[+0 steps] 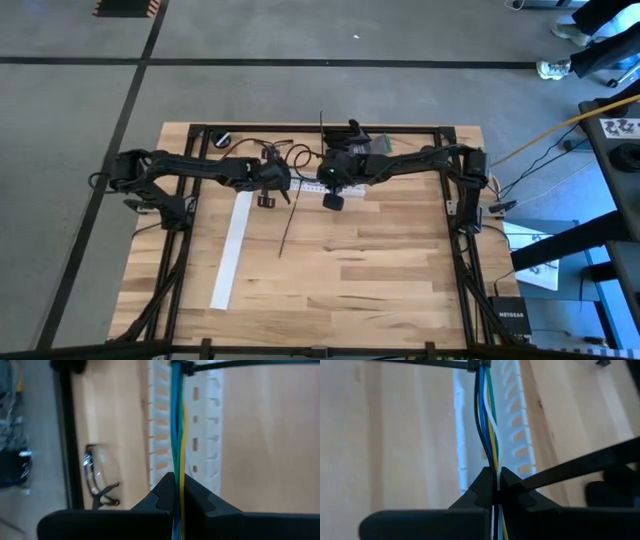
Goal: Ziptie cables
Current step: Put the black zip tied cable wires into the white cable duct
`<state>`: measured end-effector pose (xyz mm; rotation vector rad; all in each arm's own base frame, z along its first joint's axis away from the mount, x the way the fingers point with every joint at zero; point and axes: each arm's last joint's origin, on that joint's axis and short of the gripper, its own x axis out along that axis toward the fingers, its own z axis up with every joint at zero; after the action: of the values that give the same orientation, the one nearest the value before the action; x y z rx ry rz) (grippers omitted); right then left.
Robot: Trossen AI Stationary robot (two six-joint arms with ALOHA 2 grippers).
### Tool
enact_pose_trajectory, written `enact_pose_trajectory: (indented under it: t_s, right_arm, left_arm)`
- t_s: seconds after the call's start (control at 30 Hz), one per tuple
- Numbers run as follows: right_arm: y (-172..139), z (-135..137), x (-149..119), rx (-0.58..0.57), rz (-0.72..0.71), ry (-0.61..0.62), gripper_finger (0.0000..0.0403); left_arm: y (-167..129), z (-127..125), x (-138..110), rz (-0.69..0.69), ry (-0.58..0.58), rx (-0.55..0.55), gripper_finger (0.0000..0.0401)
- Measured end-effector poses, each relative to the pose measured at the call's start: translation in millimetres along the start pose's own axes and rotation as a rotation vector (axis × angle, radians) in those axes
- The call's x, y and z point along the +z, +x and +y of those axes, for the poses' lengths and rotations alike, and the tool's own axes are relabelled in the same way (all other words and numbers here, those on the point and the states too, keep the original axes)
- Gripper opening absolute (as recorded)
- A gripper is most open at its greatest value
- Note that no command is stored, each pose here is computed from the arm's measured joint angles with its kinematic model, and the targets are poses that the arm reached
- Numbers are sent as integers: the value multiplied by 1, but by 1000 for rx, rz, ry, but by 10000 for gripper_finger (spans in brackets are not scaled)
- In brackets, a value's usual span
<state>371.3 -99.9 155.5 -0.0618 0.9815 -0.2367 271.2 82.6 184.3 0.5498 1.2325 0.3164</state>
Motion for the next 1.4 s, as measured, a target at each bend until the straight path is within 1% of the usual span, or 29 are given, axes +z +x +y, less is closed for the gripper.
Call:
enact_pose_trajectory:
  t_s: [0.13,0.23,0.4,0.57,0.7,0.77,0.83,0.97,1.03,1.07,1.13,1.2,1.3,1.33,1.4]
  right_arm:
    - [0,0,-1,-3,9,1,1]
    - [0,1,-2,11,16,21,4]
    - [0,1,-4,21,36,99,13]
    - [0,1,-3,27,31,121,15]
    - [0,1,-2,25,20,146,19]
    - [0,1,-2,26,18,151,31]
    - [0,1,-2,25,14,153,54]
    - [0,1,-1,15,10,153,118]
    - [0,0,-1,4,8,152,148]
    - [0,0,-1,-3,6,150,161]
    - [0,0,0,-6,5,136,181]
    - [0,0,0,-7,3,111,194]
    - [0,0,0,-10,3,97,201]
    - [0,0,0,-10,2,94,201]
    - [0,0,0,-10,1,81,199]
  left_arm:
    - [1,0,0,-38,44,-69,0]
    - [3,1,-3,-33,35,-92,14]
    - [9,5,-7,-3,-3,-94,70]
    - [13,11,-11,13,-46,-90,138]
    - [8,10,-9,29,-27,-106,186]
    - [0,10,-7,33,-21,-117,204]
    - [-9,12,-3,14,-35,-113,216]
    - [-23,13,-1,-32,-42,-97,228]
    - [-29,14,0,-52,-68,-91,229]
    - [-32,14,0,-66,-86,-101,228]
    - [-35,12,0,-93,-109,-163,225]
    - [-35,9,-1,-97,-123,-213,219]
    - [-27,0,-10,-57,-107,-214,211]
    - [-24,-2,-14,-30,-93,-195,209]
    - [-20,-5,-20,34,-60,-111,204]
